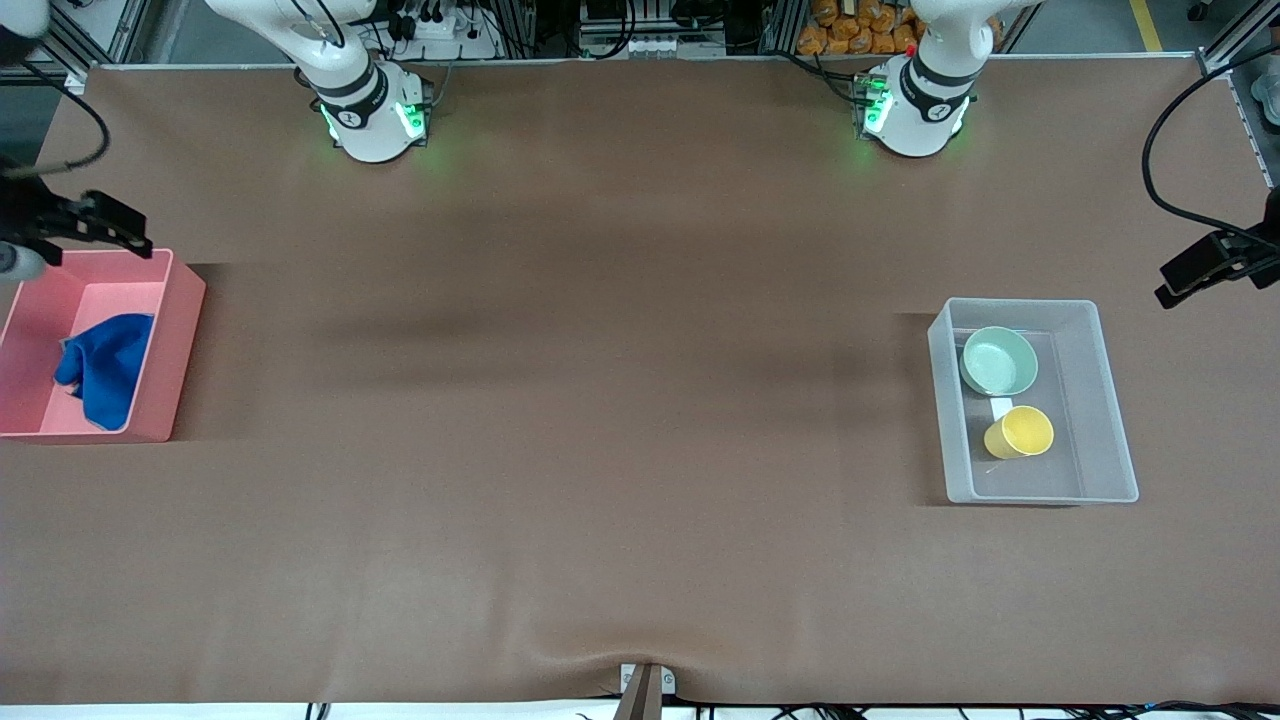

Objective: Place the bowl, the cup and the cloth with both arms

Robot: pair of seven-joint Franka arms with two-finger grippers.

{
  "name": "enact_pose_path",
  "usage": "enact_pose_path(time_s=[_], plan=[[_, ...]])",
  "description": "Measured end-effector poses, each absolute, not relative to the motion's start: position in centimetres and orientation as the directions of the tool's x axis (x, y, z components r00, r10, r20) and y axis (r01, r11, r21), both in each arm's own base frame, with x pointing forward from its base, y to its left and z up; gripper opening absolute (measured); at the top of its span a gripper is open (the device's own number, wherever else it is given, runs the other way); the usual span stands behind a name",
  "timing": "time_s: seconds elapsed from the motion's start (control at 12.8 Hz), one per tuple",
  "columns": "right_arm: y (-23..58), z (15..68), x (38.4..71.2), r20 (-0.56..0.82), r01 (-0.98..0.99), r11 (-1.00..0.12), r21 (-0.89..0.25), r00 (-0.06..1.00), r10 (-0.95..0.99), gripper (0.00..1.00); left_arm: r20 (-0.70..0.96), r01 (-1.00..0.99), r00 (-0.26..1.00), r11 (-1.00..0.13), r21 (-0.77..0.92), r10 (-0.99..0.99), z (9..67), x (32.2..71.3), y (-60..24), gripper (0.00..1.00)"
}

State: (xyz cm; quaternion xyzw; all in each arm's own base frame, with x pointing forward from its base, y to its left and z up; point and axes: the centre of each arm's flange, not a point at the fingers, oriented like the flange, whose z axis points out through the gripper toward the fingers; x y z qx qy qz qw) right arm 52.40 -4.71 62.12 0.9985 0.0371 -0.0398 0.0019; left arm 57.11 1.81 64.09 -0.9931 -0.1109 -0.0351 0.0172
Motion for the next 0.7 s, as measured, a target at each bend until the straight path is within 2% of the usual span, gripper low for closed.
enact_pose_path(time_s=[0.16, 0.7], plan=[[-4.6, 64.1, 52.1, -0.066, 0.007, -0.999, -0.041, 0.998, 0.010, 1.00, 0.055, 0.232, 0.972, -0.972, -0.028, 0.230, 64.0, 56.9, 2.3, 1.00], [-4.5, 65.2, 52.0, -0.048, -0.012, -0.999, -0.042, 0.999, -0.010, 1.00, 0.046, 0.226, 0.973, -0.974, -0.033, 0.224, 64.6, 56.2, 1.8, 1.00]])
